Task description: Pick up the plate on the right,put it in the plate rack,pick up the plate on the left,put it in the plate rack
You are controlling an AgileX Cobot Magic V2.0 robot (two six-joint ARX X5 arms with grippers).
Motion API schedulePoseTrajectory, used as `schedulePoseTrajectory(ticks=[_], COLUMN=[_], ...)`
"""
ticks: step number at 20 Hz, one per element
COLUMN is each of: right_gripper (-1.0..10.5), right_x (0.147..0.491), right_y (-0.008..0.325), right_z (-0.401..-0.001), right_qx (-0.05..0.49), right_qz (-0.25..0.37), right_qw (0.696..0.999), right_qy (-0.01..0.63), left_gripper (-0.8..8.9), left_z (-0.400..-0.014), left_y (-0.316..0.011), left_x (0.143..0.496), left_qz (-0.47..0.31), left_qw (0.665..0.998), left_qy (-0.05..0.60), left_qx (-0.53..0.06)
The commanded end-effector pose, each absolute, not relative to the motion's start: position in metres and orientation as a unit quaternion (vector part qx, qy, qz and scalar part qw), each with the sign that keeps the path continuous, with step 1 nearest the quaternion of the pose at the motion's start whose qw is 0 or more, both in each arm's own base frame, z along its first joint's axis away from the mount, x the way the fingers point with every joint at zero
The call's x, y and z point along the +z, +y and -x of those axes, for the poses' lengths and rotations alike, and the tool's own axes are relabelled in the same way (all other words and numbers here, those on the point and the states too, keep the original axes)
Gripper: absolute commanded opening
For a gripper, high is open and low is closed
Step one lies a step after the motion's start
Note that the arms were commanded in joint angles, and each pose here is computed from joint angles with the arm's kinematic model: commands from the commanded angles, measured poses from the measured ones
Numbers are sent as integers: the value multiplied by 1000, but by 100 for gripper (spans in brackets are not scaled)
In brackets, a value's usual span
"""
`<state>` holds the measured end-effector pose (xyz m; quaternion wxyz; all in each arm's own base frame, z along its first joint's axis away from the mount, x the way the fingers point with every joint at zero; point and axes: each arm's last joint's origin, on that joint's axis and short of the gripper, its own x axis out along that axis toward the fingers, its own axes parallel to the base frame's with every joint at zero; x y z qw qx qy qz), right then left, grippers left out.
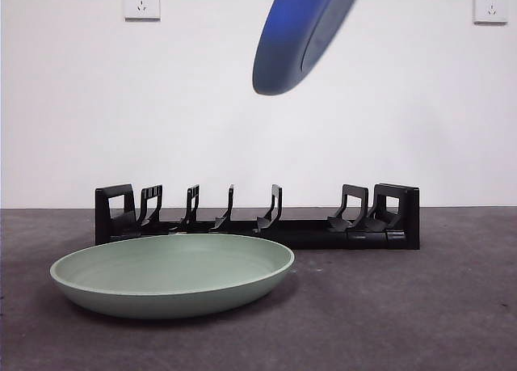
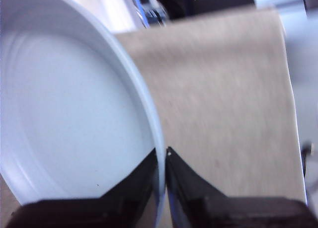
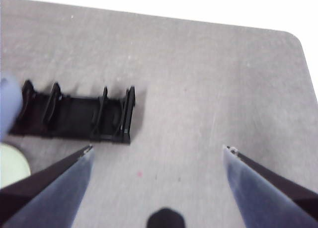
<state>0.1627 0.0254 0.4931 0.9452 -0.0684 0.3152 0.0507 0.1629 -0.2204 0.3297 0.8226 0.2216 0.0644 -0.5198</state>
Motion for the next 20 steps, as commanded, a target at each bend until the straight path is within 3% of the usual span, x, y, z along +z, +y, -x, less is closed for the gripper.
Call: schedulePoseTrajectory(ticks=[1,5,11,16,20], right_gripper=[441,440,440,440,439], right_x=[490,466,393,334,304], right_y=[25,29,40,44,45], right_z=[-158,-162,-185,-199,-204], right_qx=[53,108,205,215,208], right_qz=[65,44,-11,-34,-47], right_qw=[941,918,870,843,835], right_qy=[329,378,448,492,507], left_gripper=[-8,-8,-8,-8,-8], left_z=[-177,-206,-245,-270,-290], left_y=[-207,-172,-118,-88,-91], left_x=[344,361,356,341,316], left_qz=[-101,18,60,73,66], left_qw=[855,880,893,896,884], left_qy=[70,55,78,109,146], left_qx=[-503,-472,-439,-424,-440])
